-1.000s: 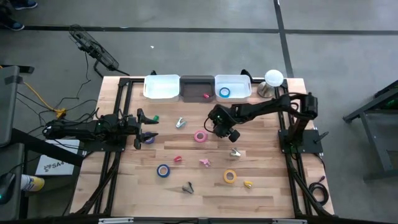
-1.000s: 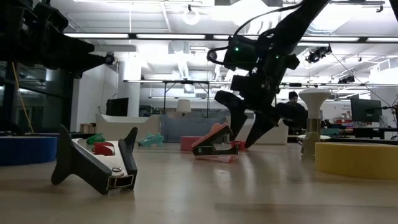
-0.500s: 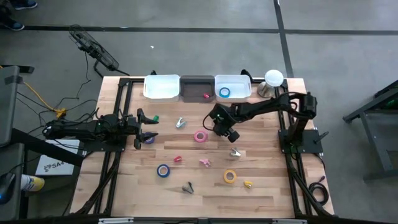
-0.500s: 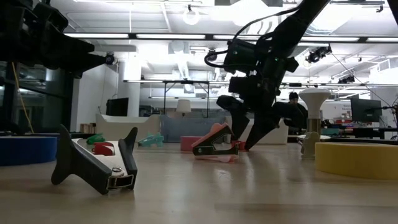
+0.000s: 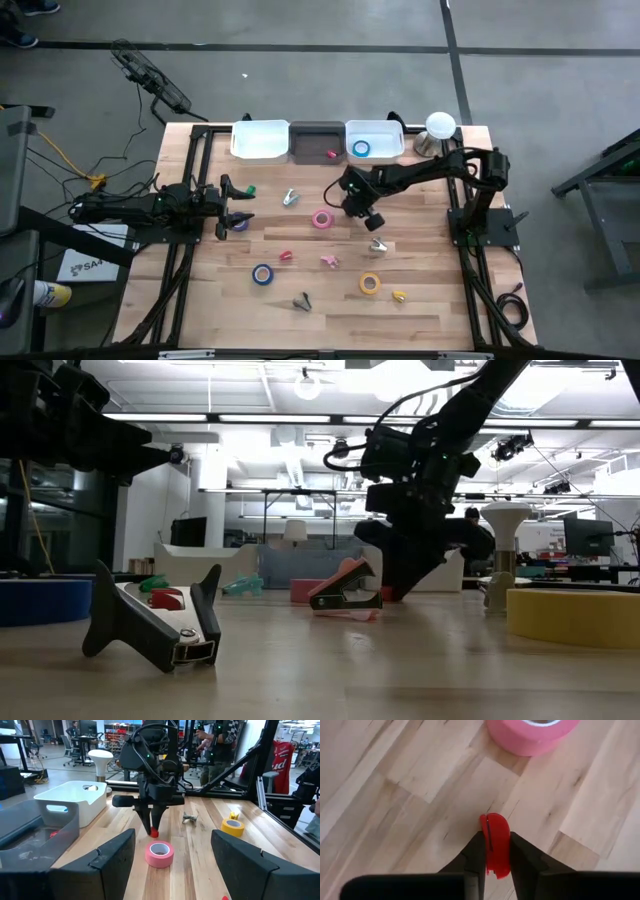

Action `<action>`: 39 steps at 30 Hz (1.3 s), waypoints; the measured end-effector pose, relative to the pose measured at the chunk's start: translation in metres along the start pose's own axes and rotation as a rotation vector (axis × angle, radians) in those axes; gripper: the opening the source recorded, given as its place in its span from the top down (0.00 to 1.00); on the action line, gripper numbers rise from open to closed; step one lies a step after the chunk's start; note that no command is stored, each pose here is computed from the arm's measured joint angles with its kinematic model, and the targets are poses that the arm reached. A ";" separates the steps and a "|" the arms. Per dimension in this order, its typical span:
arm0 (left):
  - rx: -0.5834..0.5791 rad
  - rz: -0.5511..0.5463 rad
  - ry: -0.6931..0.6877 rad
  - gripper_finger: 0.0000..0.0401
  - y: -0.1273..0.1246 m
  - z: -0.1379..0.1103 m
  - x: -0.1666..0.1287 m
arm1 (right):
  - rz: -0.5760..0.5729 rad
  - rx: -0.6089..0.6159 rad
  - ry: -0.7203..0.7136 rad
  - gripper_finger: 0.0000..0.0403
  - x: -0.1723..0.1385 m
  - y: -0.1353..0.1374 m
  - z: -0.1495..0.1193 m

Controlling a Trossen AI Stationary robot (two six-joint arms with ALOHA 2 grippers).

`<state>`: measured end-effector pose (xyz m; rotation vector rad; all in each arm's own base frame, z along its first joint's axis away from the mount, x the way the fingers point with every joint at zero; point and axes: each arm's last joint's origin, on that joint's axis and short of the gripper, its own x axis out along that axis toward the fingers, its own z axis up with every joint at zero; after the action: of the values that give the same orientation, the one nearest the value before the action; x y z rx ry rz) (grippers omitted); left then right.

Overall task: Pick and place Stapler, Stapler remover, tape
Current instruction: Put the top red stapler into the black transparent bin

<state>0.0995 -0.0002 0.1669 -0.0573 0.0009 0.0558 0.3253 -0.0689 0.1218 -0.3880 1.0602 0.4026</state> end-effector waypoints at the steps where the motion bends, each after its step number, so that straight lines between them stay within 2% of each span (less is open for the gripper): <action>1: 0.000 0.000 0.000 0.35 0.000 0.000 0.000 | -0.004 0.020 -0.001 0.88 -0.001 -0.001 0.001; 6: 0.000 0.000 0.000 0.35 0.000 0.000 0.000 | -0.026 0.137 0.022 0.88 -0.012 -0.010 0.006; 14: 0.000 0.000 0.000 0.35 0.000 0.000 0.000 | -0.078 0.293 0.032 0.88 -0.057 -0.044 0.036; 21: 0.000 0.000 0.000 0.35 0.000 0.000 0.000 | -0.169 0.491 -0.054 0.88 -0.108 -0.082 0.057; 26: 0.000 0.001 0.000 0.35 0.000 0.000 0.000 | -0.247 0.627 -0.157 0.88 -0.133 -0.108 0.057; 30: 0.000 0.000 0.000 0.35 0.000 0.000 0.000 | -0.280 0.774 -0.199 0.87 -0.130 -0.133 0.046; 39: 0.000 0.000 0.000 0.35 0.000 0.000 0.000 | -0.233 1.091 -0.228 0.86 -0.100 -0.186 0.019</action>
<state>0.0996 -0.0003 0.1668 -0.0572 0.0012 0.0555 0.3892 -0.2329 0.2403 0.4990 0.8570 -0.3551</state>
